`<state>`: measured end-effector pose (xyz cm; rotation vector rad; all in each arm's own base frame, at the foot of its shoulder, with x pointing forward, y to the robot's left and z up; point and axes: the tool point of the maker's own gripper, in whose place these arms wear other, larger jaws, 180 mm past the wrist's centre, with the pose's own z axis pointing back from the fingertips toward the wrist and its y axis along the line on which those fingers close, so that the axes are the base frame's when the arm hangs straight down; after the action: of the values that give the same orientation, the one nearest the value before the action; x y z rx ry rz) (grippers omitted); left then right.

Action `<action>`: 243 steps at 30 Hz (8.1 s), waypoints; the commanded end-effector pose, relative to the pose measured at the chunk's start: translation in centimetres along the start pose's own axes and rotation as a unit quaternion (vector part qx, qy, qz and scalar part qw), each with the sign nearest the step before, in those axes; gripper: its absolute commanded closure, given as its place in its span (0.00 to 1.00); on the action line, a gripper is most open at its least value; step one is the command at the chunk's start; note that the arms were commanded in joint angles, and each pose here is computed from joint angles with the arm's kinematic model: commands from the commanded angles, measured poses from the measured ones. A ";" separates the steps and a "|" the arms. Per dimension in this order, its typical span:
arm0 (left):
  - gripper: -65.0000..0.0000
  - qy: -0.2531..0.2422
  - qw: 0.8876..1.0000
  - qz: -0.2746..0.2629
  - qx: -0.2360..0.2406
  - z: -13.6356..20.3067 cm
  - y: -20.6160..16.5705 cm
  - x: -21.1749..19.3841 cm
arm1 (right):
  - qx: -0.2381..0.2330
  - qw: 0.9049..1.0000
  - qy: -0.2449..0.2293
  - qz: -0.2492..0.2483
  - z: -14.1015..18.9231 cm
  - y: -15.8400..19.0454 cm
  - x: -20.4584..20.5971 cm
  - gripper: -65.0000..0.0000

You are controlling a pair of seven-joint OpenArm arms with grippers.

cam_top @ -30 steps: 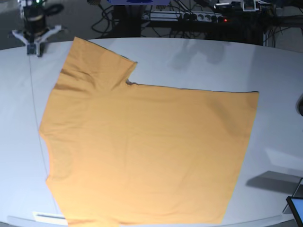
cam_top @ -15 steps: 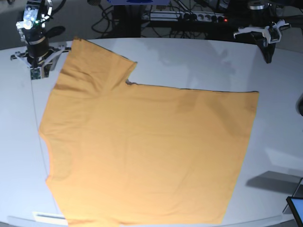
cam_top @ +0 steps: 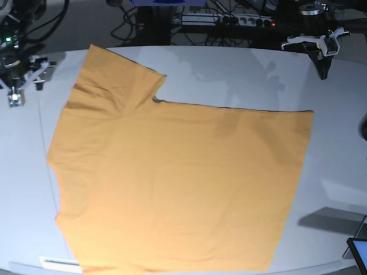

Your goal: Fold the T-shirt properly

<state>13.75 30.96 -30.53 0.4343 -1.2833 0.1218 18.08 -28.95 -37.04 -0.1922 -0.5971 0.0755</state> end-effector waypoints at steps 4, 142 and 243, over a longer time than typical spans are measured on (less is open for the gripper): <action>0.98 -0.008 1.000 0.000 0.002 -0.5 0.1 0.8 | -0.008 1.000 0.004 0.005 0.4 -0.7 0.7 0.46; 0.98 0.000 1.000 0.004 0.007 -2.4 0.4 -0.4 | 0.229 0.951 -0.063 -0.200 -5.5 8.1 5.1 0.45; 0.56 0.170 0.938 0.271 -0.137 -12.2 2.3 -7.5 | 0.272 0.949 -0.024 -0.155 -5.3 12.2 3.6 1.00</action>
<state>22.16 38.40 -39.55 -0.2064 -1.0606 0.4735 24.25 -16.88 -41.68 0.4685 -0.6505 -0.0808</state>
